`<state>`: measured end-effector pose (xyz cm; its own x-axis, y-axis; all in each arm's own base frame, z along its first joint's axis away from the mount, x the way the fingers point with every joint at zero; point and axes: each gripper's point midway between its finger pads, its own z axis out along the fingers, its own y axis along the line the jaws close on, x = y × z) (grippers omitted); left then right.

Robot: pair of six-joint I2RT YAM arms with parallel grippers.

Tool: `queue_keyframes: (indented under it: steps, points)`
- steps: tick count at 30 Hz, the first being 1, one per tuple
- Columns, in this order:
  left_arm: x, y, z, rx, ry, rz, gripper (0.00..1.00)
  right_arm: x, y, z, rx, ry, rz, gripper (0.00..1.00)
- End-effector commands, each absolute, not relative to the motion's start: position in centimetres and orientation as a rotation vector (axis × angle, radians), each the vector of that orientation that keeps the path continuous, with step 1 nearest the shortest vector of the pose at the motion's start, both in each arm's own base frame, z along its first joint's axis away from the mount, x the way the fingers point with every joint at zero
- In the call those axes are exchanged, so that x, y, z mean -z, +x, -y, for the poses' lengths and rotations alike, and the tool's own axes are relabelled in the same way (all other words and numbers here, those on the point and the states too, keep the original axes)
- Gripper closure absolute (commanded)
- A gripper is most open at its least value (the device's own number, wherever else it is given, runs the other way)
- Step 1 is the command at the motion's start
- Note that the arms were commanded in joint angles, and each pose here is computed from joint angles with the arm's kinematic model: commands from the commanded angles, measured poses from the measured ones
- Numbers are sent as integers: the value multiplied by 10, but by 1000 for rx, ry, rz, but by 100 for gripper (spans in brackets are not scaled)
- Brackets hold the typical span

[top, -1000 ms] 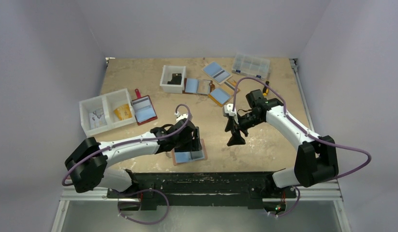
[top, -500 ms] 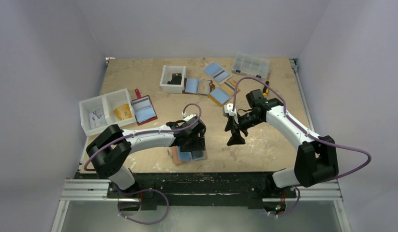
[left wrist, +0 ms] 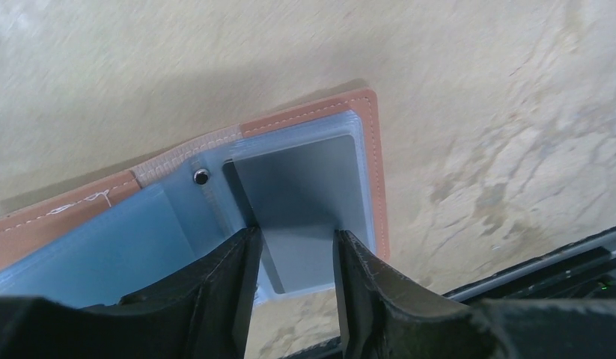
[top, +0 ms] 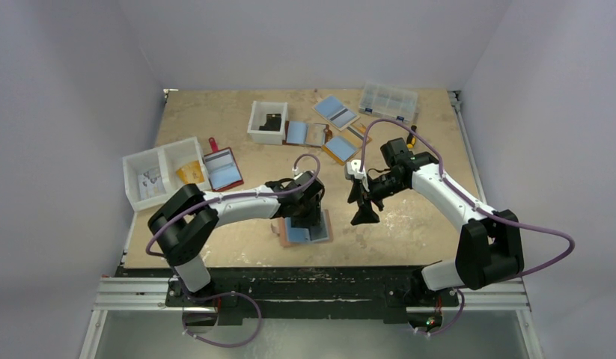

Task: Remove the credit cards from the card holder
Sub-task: Remove the credit card from the card holder.

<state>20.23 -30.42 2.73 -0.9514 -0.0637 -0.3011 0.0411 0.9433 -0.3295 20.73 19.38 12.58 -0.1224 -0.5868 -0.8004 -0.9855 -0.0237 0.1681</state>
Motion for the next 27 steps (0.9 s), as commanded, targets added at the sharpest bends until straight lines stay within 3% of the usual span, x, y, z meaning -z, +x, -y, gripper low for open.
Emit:
queue_keyframes:
  steps: [1, 8, 13, 19, 24, 27]
  points:
    - [-19, 225, 325, 544, 81, -2749, 56, -138, 205, -200, -1049, -1623, -1697, 22]
    - [-37, 248, 334, 615, 98, -2693, 54, -144, 212, -208, -1101, -1476, -1790, 23]
    - [-62, 247, 325, 655, 70, -2620, 52, -144, 235, -219, -1160, -1165, -1996, 32]
    - [-79, 241, 312, 716, 8, -2534, 58, -126, 255, -229, -1239, -930, -2178, 84]
    - [-63, 234, 302, 700, -25, -2564, 69, -92, 266, -234, -1240, -797, -2363, 97]
    - [-54, 237, 302, 680, -25, -2581, 85, -75, 268, -237, -1172, -771, -2434, 100]
